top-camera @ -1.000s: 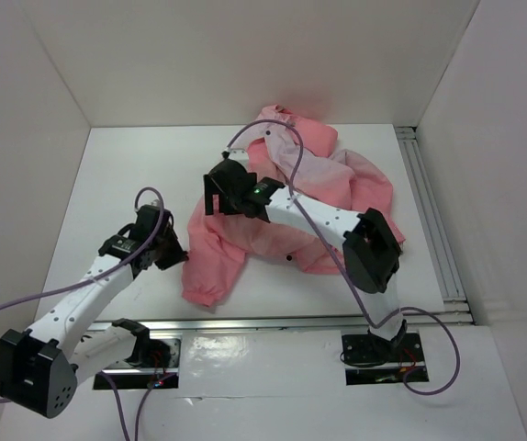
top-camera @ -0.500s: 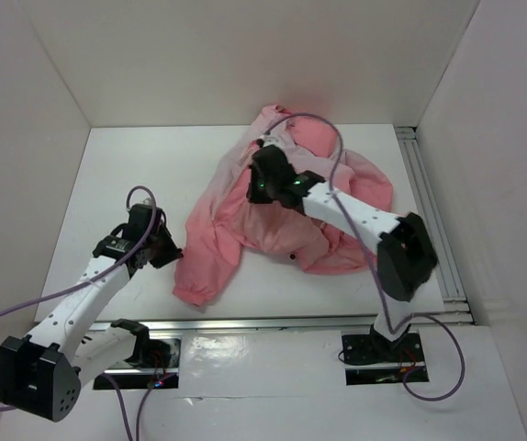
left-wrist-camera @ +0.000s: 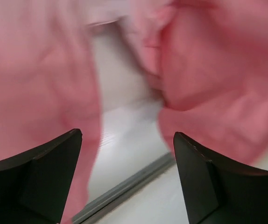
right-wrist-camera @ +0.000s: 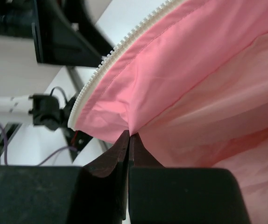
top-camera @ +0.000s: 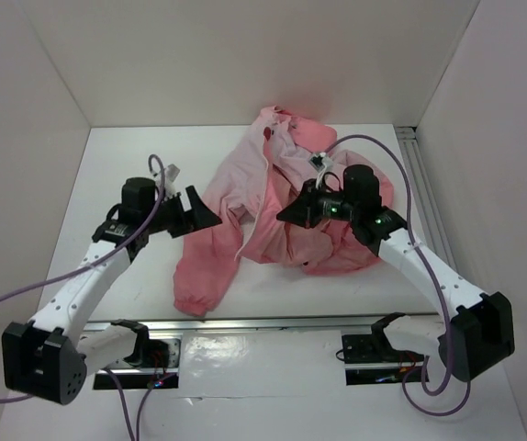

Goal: Zip up the jacket

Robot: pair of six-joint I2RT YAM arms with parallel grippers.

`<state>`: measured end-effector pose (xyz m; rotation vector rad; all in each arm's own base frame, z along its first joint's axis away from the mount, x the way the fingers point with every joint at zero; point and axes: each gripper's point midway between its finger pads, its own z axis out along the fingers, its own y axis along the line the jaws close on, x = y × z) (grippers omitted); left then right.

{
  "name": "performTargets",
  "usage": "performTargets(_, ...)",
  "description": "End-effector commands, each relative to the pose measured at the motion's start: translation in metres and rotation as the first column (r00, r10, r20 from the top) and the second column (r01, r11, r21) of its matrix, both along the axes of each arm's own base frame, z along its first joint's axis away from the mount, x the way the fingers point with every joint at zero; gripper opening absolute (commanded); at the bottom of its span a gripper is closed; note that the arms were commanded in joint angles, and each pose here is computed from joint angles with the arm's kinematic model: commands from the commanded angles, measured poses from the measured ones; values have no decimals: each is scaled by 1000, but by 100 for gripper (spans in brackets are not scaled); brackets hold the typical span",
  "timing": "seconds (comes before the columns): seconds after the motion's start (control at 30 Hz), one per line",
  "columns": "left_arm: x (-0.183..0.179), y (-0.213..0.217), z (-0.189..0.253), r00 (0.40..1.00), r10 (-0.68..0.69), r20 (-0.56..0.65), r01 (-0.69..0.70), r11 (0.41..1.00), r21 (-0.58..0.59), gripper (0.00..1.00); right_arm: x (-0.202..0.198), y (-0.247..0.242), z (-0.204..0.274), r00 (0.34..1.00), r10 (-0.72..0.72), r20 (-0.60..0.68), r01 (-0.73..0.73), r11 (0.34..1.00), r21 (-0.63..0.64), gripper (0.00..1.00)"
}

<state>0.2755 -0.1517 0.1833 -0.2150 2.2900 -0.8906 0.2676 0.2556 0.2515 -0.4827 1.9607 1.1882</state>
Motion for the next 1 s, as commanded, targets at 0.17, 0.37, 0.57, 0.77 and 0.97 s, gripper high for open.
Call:
performTargets(0.17,-32,-111,25,827,-543,143,558,767,-316,89,-32,3,44,970,172,170,-198,968,153,0)
performTargets(0.37,-79,-156,50,709,-651,272,699,598,-392,95,-14,7,31,984,128,121,-146,977,154,0)
performTargets(0.57,-103,-178,62,680,-672,293,720,536,-441,98,3,10,17,998,42,55,-49,988,147,0)
performTargets(0.77,-95,-190,40,747,-630,213,650,625,-431,100,-3,20,22,998,58,24,-62,972,227,0)
performTargets(0.97,-64,-195,21,843,-513,163,530,737,-421,92,-19,35,24,993,115,-21,-105,959,264,0)
